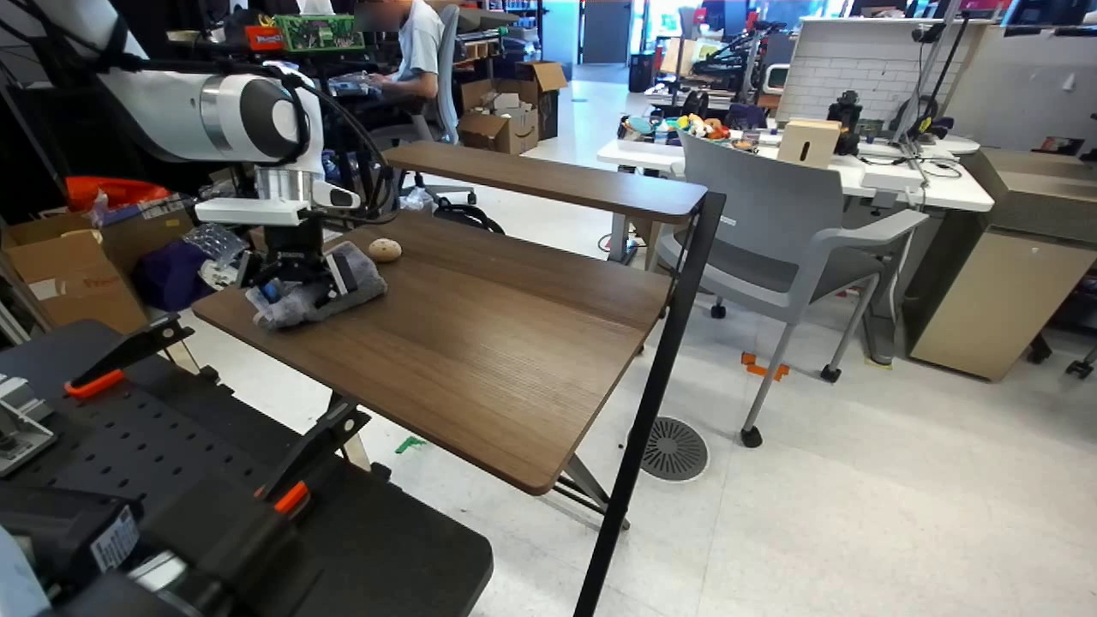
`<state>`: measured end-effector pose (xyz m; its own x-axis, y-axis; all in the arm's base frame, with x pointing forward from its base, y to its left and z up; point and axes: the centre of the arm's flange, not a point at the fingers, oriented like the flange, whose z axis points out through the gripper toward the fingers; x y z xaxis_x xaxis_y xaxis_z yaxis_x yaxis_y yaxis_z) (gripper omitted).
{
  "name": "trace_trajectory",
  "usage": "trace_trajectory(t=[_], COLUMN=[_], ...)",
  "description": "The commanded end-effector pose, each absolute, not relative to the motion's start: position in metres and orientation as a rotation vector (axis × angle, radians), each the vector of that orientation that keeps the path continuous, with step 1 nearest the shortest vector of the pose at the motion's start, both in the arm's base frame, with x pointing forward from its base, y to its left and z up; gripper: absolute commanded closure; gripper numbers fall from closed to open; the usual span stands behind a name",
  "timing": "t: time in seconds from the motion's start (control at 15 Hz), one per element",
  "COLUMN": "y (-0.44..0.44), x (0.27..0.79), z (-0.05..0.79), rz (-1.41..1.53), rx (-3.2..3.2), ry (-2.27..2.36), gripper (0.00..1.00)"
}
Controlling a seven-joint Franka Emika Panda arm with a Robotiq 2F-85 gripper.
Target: Move the cookie to the left, use the grey towel to wipe the tabletop
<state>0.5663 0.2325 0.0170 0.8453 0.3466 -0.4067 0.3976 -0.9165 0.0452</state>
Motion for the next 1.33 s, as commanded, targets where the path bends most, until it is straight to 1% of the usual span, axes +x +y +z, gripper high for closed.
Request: trace_trajectory(t=[0.0,0.33,0.53,0.87,0.93,1.27], y=[0.239,0.239,0.208,0.153,0.178,0.174], x=[0.564,0.564,0.566,0.579,0.588,0.591], z=[0.018,0.018,0.007,0.017,0.022,0.024], rz=[-0.586,-0.575,-0.570,-0.403,-0.473,-0.463], rx=[2.888,2.889,2.891,2.975,2.936,2.942], ry=[0.608,0.612,0.416,0.077,0.186,0.177], gripper=[0.00,0.00,0.00,0.00,0.00,0.00])
